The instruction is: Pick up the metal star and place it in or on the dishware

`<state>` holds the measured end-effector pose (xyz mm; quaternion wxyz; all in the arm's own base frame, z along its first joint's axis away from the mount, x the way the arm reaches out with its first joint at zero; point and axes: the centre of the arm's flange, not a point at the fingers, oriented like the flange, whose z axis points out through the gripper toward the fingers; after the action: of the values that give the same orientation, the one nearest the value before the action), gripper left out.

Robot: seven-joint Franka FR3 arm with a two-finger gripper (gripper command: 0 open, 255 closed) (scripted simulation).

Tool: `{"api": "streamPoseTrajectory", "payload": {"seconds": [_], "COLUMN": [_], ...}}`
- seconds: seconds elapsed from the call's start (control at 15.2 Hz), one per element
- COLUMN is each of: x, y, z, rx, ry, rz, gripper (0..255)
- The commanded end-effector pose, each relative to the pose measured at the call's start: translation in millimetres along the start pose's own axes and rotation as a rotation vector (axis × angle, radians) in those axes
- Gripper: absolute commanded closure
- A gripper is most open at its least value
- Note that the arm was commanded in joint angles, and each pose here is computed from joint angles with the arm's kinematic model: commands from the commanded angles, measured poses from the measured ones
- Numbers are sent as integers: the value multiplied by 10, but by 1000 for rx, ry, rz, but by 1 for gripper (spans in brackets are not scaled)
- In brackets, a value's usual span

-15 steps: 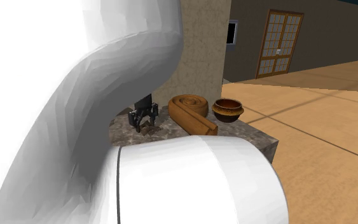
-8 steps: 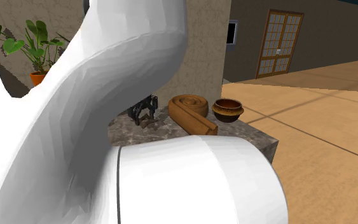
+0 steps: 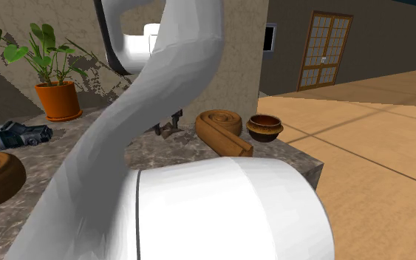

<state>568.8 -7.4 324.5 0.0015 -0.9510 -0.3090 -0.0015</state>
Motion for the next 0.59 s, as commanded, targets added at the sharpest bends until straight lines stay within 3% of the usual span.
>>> {"api": "streamPoseTrajectory", "payload": {"seconds": [0.0, 0.53], "x": [-8, -7], "y": [7, 6], "z": [-112, -534], "rx": [0, 0], "ry": [0, 0], "rz": [0, 0], "gripper": [255, 255]}}
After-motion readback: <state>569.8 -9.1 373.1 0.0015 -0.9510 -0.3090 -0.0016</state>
